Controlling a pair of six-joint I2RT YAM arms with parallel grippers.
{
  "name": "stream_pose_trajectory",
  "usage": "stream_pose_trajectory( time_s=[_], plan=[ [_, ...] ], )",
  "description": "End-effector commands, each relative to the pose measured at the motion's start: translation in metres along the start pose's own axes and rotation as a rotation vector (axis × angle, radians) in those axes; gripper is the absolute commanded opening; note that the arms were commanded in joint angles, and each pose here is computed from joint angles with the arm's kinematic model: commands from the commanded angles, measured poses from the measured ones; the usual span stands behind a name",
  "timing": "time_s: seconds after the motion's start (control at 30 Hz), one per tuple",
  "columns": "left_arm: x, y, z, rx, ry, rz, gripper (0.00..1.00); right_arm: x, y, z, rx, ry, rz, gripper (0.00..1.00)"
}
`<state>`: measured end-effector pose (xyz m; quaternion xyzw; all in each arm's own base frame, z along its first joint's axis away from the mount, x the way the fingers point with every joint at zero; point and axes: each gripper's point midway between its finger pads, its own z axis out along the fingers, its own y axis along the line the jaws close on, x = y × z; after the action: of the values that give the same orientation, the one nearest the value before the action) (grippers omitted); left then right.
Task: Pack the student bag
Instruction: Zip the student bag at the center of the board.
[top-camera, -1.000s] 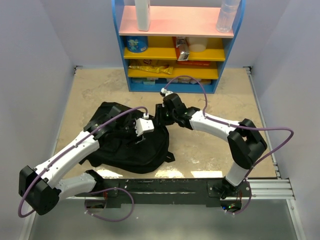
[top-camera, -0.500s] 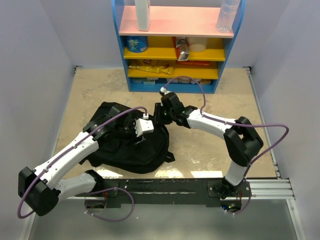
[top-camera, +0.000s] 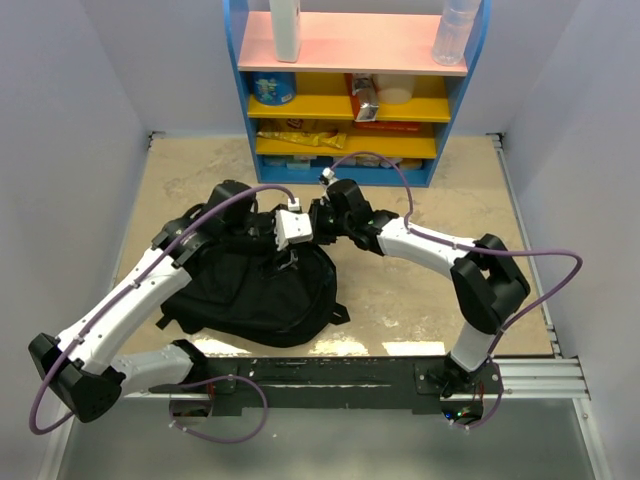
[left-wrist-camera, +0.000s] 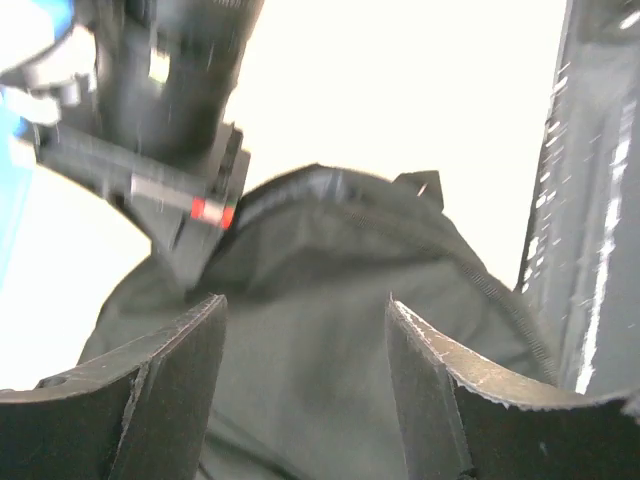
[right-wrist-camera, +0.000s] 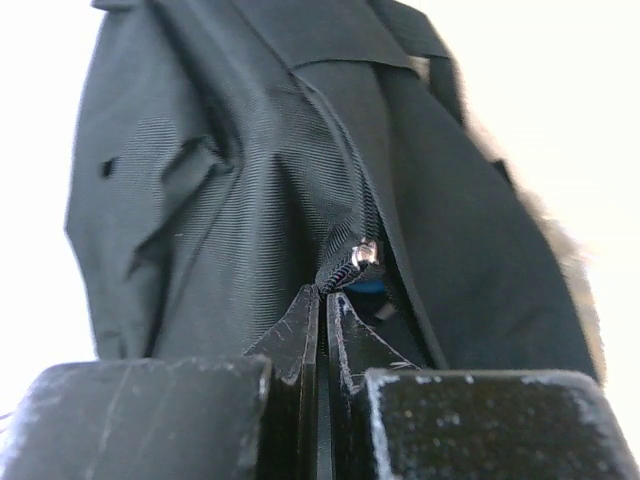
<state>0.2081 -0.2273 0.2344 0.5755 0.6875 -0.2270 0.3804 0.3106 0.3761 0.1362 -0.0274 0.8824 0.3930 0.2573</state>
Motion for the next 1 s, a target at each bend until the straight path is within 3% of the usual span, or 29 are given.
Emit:
stream_pose_trajectory(
  time_s=[0.0, 0.23, 0.37, 0.43, 0.53, 0.57, 0.73, 0.97],
  plan=[
    [-0.033, -0.02, -0.005, 0.104, -0.084, 0.002, 0.69, -0.019, 0.056, -0.018, -0.216, -0.037, 0.019, 0.0],
    [-0.015, -0.026, 0.009, 0.127, -0.055, -0.002, 0.69, -0.024, 0.086, -0.017, -0.329, 0.009, 0.059, 0.14],
    [-0.007, -0.036, 0.016, 0.162, -0.041, -0.009, 0.69, -0.03, 0.067, -0.022, -0.171, -0.009, 0.002, 0.22],
    [-0.007, -0.043, 0.019, 0.189, -0.044, -0.018, 0.69, -0.046, 0.056, -0.027, -0.076, -0.082, -0.025, 0.23],
    [-0.012, -0.056, 0.025, 0.244, -0.049, -0.018, 0.8, -0.041, 0.036, -0.031, 0.005, -0.081, -0.037, 0.23],
    [-0.012, -0.06, 0.029, 0.26, -0.039, -0.017, 1.0, -0.041, 0.034, -0.031, 0.01, -0.085, -0.033, 0.22],
    [-0.022, -0.075, 0.045, 0.269, 0.001, 0.051, 1.0, -0.039, 0.027, -0.025, 0.016, -0.065, 0.017, 0.14],
    [-0.028, -0.048, 0.077, 0.009, 0.127, 0.167, 1.0, -0.052, 0.031, -0.027, -0.012, -0.044, 0.077, 0.0]
  ],
)
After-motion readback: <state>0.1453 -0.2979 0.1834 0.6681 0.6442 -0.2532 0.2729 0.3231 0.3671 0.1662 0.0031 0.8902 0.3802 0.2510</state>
